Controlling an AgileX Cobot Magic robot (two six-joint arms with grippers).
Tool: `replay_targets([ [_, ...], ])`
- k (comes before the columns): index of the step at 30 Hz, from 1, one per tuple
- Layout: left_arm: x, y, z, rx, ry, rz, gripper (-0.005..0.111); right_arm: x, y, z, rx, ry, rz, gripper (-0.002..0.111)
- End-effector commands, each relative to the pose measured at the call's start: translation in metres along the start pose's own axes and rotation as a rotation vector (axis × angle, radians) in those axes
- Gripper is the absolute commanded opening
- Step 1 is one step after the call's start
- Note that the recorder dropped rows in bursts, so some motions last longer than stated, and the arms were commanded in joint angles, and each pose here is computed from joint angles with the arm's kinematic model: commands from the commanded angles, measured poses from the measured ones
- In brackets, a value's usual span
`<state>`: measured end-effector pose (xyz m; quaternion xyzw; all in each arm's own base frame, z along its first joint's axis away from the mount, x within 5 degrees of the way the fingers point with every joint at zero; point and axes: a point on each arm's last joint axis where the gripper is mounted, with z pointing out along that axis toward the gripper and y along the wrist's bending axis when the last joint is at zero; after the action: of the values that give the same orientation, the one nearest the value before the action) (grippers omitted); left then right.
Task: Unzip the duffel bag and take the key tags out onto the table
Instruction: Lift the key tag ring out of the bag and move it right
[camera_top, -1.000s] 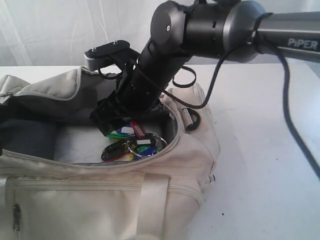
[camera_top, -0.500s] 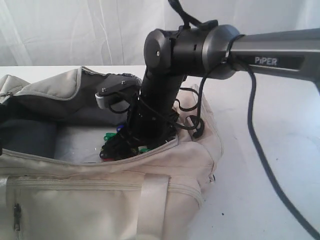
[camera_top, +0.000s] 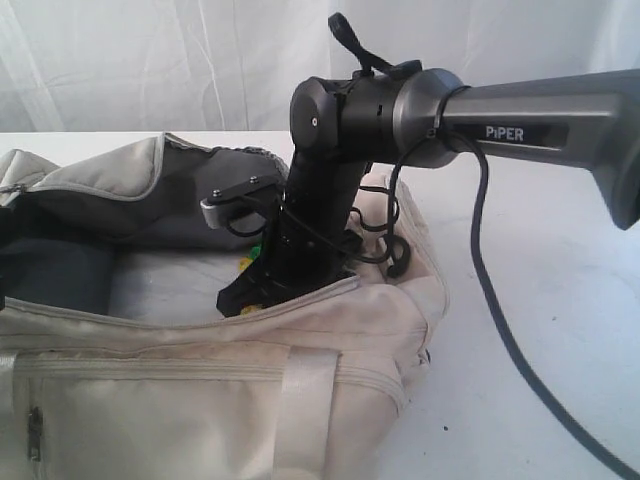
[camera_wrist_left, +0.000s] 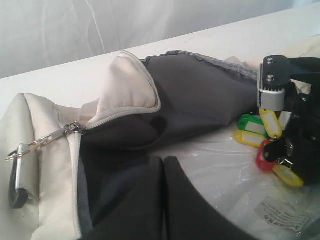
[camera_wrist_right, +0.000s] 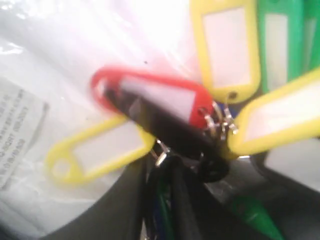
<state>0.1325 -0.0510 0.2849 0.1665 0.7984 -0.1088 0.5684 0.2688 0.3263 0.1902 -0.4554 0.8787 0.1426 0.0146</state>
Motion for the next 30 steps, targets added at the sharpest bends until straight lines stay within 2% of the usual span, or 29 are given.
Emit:
replay_targets([
  [1, 0.001, 0.0, -0.001, -0.004, -0.009, -0.021, 0.0, -0.005, 0.012, -0.018, -0.02, -0.126, -0.005, 0.0],
  [8, 0.001, 0.0, -0.001, -0.004, -0.009, -0.021, 0.0, -0.003, 0.027, -0.08, 0.014, -0.334, -0.044, 0.0],
  [17, 0.001, 0.0, -0.001, -0.004, -0.009, -0.023, 0.0, 0.003, 0.033, -0.107, 0.029, -0.402, -0.062, 0.0],
  [22, 0.001, 0.0, -0.001, -0.004, -0.009, -0.023, 0.0, 0.014, 0.037, -0.137, 0.078, -0.453, -0.097, 0.0],
  [27, 0.001, 0.0, -0.001, -0.004, -0.009, -0.023, 0.0, 0.039, 0.024, -0.183, 0.18, -0.498, -0.092, 0.0],
  [30, 0.001, 0.0, -0.001, -0.004, -0.009, -0.023, 0.0, 0.062, 0.009, -0.21, 0.261, -0.501, -0.038, 0.0],
])
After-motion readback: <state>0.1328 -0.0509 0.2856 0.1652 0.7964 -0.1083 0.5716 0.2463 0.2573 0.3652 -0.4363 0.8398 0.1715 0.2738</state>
